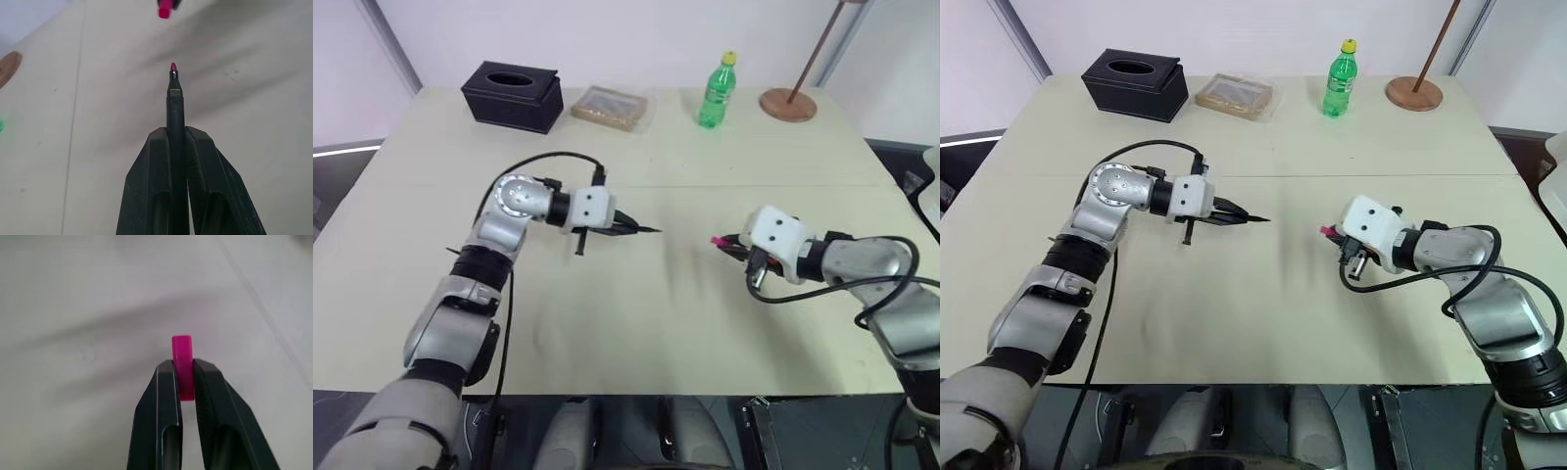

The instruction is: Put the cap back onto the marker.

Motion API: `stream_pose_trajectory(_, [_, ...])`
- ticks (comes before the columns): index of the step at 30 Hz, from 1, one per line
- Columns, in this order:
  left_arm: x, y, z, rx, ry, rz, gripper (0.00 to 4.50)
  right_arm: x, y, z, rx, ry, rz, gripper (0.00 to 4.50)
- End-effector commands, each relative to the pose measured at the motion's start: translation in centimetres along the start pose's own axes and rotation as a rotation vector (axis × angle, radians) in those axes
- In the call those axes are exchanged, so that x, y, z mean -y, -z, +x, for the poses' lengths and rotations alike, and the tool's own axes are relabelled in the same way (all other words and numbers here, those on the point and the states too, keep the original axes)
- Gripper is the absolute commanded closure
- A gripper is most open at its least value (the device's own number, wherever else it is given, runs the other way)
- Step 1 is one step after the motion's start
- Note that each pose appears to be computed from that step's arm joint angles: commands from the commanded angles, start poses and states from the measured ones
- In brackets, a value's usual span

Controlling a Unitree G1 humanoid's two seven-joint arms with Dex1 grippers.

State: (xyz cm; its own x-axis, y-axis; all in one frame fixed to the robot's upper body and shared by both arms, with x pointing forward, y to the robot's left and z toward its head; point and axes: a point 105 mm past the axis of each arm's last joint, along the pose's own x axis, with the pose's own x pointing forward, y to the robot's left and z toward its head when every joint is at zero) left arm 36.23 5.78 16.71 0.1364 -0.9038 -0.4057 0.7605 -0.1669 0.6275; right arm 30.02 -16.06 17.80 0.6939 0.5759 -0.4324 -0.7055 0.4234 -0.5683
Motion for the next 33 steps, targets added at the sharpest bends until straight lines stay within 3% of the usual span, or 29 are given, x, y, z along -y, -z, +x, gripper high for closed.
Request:
stream_pose_trajectory(1, [-1.2,-1.3,0.2,0.018,-0.008,0.082,4.50,-0.4,-2.2,0.1,0.036,0.008,-0.032,4.45])
stream_pose_trajectory(13, [-1.8,-1.8,1.4,0.045,-0.021,0.081,4.50,-1.0,-2.8,1.9,0.040,-0.003,-0.046,4.45])
stream_pose_trajectory(33, [-1.4,-1.8,1.5,0.043,0.008,0.073,4.50,-0.2,-3.2,2.0,0.045,0.006,-0.071,4.45])
